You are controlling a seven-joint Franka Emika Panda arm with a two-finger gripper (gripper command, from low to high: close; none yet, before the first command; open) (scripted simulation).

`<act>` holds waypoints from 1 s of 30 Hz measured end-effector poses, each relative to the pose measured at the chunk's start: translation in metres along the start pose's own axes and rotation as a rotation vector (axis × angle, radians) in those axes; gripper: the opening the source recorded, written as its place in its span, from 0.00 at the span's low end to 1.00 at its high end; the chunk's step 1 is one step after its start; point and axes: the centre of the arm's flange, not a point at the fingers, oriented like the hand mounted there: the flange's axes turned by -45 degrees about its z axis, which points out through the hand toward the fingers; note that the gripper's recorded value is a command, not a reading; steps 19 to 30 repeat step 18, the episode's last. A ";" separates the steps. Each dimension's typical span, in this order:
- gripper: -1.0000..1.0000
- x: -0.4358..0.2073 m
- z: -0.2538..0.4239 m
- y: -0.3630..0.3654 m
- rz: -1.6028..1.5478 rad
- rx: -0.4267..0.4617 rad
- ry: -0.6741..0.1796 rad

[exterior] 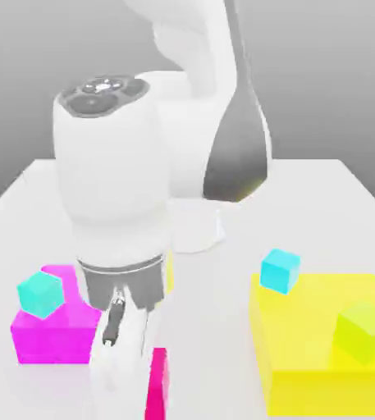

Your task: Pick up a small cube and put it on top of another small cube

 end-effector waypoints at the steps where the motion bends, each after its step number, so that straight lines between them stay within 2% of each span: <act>1: 0.00 -0.025 -0.004 0.009 -0.010 -0.002 0.003; 6: 0.00 -0.206 0.003 0.090 -0.131 -0.022 0.037; 7: 0.00 -0.216 0.015 0.099 -0.117 -0.025 0.043; 8: 1.00 -0.219 0.026 0.103 -0.106 -0.026 0.045; 14: 1.00 -0.220 0.032 0.105 -0.100 -0.028 0.046; 18: 1.00 -0.223 -0.007 0.103 -0.092 -0.028 0.050; 30: 1.00 -0.223 -0.007 0.103 -0.092 -0.028 0.050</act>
